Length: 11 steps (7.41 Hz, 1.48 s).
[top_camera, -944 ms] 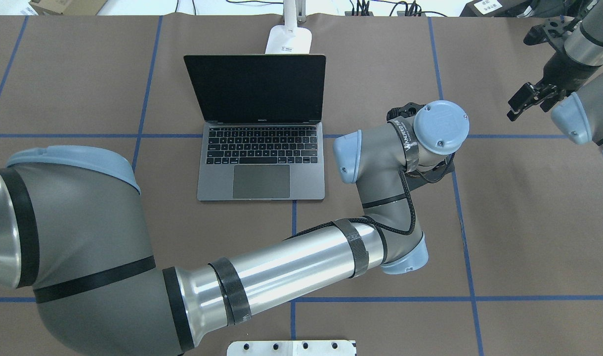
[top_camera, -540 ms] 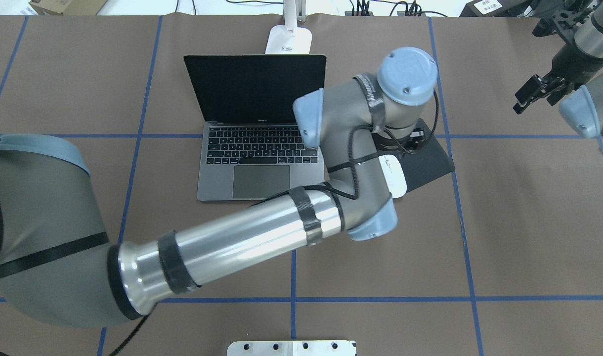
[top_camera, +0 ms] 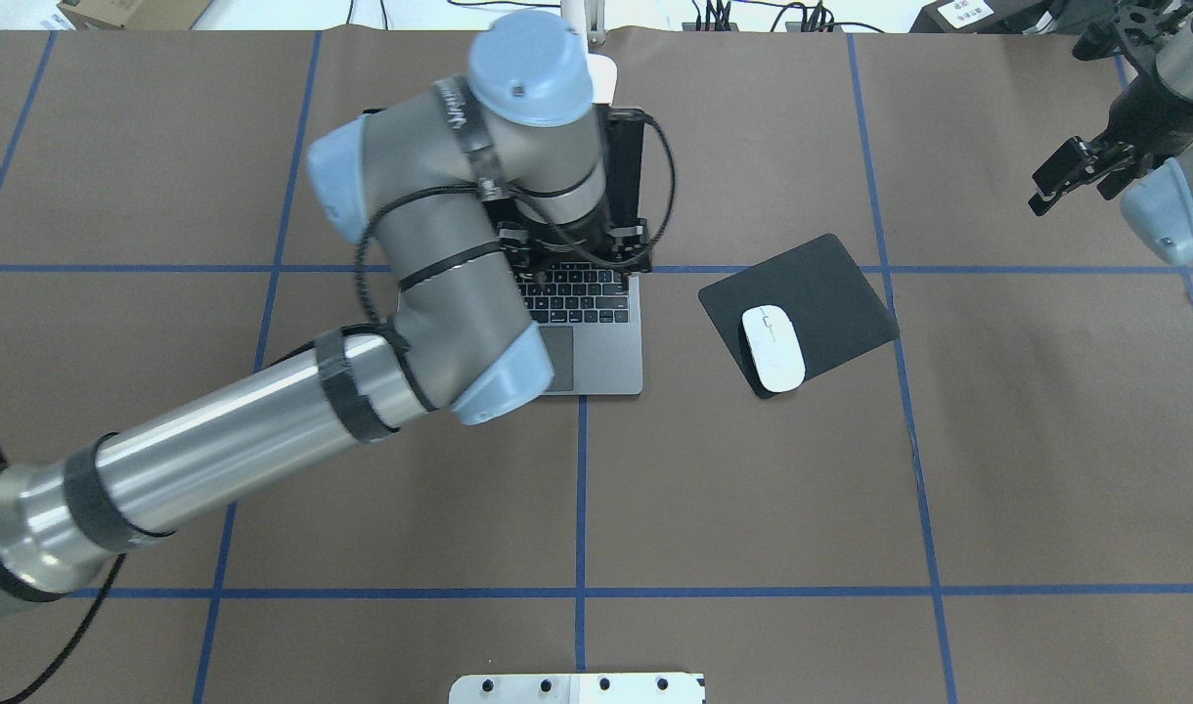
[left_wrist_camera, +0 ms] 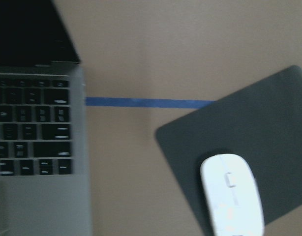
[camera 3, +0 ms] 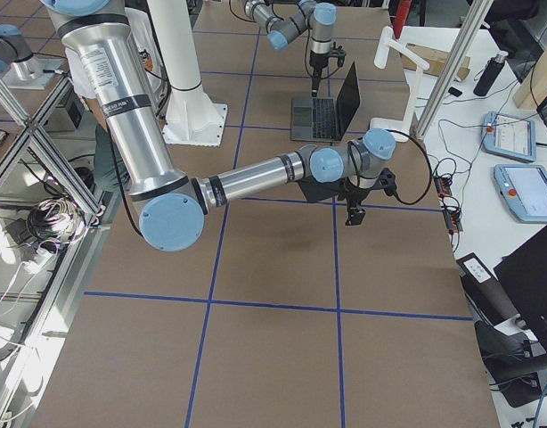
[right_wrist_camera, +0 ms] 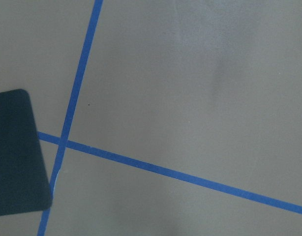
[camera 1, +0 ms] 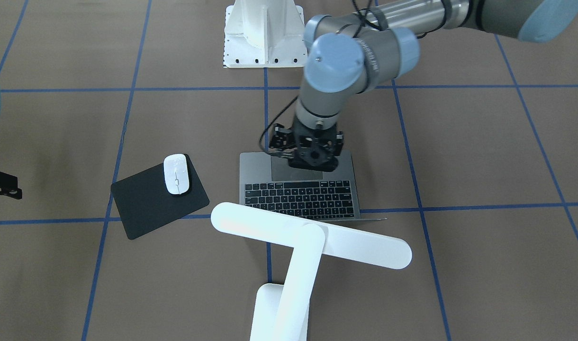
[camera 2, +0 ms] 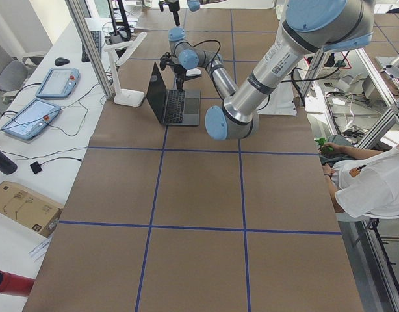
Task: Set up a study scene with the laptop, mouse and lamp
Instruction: 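Open the left gripper and withdraw it away from the mouse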
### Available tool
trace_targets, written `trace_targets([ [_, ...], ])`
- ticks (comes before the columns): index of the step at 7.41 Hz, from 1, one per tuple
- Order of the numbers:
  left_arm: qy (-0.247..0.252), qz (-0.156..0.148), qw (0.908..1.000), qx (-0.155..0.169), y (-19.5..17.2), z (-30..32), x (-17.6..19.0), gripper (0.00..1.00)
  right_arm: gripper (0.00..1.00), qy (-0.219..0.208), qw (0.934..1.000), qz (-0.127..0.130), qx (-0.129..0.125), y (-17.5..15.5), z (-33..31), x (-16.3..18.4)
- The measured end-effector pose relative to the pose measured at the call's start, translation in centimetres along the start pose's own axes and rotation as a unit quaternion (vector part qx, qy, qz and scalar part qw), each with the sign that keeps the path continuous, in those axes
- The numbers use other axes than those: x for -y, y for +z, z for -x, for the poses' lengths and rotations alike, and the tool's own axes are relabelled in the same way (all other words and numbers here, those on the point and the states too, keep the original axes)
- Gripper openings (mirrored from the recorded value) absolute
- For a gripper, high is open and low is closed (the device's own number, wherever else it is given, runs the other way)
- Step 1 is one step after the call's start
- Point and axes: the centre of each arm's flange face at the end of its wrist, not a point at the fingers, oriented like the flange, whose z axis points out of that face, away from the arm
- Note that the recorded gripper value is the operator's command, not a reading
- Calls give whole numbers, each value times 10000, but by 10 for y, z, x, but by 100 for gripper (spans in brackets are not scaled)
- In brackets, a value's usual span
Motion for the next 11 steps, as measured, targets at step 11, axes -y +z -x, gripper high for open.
trace_targets([
  [11, 590, 205, 9980, 129, -103, 574, -23, 99, 99, 923, 9954, -227, -74, -30, -106, -119],
])
